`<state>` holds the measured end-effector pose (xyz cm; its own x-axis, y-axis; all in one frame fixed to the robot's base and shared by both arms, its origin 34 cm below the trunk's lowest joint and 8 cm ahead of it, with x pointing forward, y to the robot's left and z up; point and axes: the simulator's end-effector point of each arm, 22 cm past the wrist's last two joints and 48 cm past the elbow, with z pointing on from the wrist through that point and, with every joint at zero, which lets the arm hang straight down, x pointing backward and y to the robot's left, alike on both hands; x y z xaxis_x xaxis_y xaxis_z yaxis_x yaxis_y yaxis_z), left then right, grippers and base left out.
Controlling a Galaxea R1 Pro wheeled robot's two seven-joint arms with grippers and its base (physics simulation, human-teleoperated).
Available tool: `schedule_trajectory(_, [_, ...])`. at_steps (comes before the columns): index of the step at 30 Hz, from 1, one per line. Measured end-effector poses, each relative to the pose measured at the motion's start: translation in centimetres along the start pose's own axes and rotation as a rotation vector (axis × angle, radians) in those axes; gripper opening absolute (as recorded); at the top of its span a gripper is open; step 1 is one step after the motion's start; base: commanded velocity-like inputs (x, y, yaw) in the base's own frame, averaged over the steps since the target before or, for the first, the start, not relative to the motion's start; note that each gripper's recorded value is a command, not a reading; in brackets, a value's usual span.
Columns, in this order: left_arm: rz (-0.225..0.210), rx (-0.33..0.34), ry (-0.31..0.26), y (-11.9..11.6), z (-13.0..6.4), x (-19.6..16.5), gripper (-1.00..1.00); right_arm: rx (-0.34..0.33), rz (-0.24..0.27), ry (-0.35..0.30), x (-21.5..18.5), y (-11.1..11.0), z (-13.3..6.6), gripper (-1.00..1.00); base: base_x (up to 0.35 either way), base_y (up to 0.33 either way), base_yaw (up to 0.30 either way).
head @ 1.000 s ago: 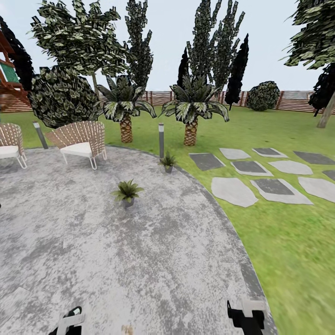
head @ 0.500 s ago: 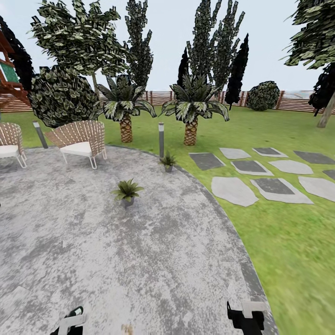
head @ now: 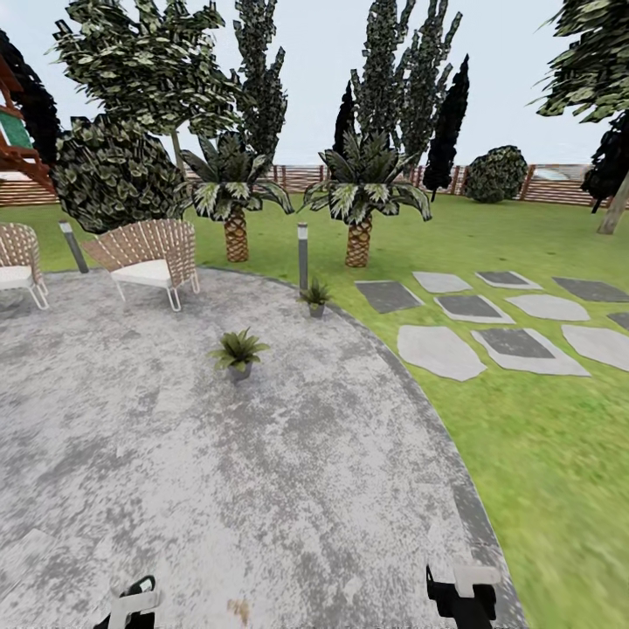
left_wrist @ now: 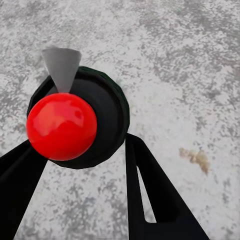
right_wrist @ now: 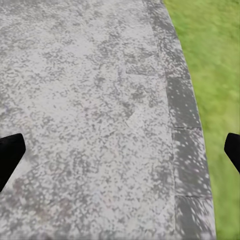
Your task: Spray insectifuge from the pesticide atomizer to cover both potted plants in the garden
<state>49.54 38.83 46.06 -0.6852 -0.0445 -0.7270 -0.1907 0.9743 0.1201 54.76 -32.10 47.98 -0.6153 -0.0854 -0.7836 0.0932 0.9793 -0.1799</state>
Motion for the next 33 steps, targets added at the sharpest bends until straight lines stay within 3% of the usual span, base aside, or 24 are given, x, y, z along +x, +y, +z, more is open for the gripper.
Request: schedule_trajectory(33, [0.002, 0.002, 0.014, -0.8, 3.8, 6.1, -1.00, -0.001, -0.003, 0.016, 6.5, 1.2, 3.2, 1.00, 0.000, 0.000, 0.013])
